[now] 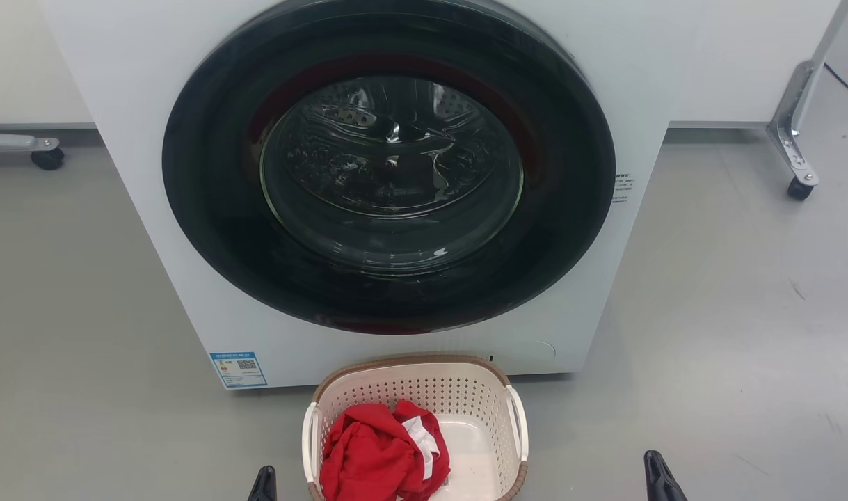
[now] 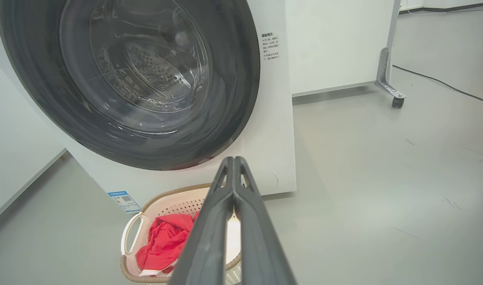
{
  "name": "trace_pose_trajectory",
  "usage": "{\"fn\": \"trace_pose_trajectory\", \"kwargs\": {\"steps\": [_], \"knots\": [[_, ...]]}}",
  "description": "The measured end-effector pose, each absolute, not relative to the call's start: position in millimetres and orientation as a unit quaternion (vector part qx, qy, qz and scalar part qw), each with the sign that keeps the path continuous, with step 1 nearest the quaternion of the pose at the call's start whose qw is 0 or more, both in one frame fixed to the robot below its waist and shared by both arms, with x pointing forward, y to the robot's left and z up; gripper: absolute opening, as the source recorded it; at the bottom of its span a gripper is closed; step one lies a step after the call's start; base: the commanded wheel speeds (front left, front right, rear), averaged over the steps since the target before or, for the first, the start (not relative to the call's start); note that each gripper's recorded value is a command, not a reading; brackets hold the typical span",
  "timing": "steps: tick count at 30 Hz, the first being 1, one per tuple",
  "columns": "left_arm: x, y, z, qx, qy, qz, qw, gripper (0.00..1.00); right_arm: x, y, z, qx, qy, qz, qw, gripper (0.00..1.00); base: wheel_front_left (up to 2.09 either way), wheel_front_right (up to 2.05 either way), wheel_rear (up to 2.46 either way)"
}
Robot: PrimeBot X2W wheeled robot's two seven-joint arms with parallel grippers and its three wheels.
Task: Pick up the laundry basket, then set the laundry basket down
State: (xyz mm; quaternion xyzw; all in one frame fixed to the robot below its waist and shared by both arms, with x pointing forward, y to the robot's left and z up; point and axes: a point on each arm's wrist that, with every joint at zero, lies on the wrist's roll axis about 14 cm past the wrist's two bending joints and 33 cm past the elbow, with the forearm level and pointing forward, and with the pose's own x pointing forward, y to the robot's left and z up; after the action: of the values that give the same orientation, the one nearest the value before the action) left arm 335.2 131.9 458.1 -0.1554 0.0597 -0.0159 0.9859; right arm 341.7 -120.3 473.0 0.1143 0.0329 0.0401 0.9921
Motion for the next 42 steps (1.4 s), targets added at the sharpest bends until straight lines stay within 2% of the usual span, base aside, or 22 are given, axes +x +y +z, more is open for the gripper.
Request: {"fn": "trace_pose_trajectory", "kwargs": {"steps": [25,42], "knots": [[343.1,153.1,447.5,-0.308,0.100,0.027,0.946,0.00,349.8,-148.6,458.1,0.279,0.084,-0.012,0.957,0.00,0.00,0.00,0.00],[349.6,162.7,445.6,-0.412,0.110,0.042,0.904,0.00,357.8,-162.9,456.5,0.393,0.094,-0.035,0.914,0.00,0.00,0.00,0.00]]}}
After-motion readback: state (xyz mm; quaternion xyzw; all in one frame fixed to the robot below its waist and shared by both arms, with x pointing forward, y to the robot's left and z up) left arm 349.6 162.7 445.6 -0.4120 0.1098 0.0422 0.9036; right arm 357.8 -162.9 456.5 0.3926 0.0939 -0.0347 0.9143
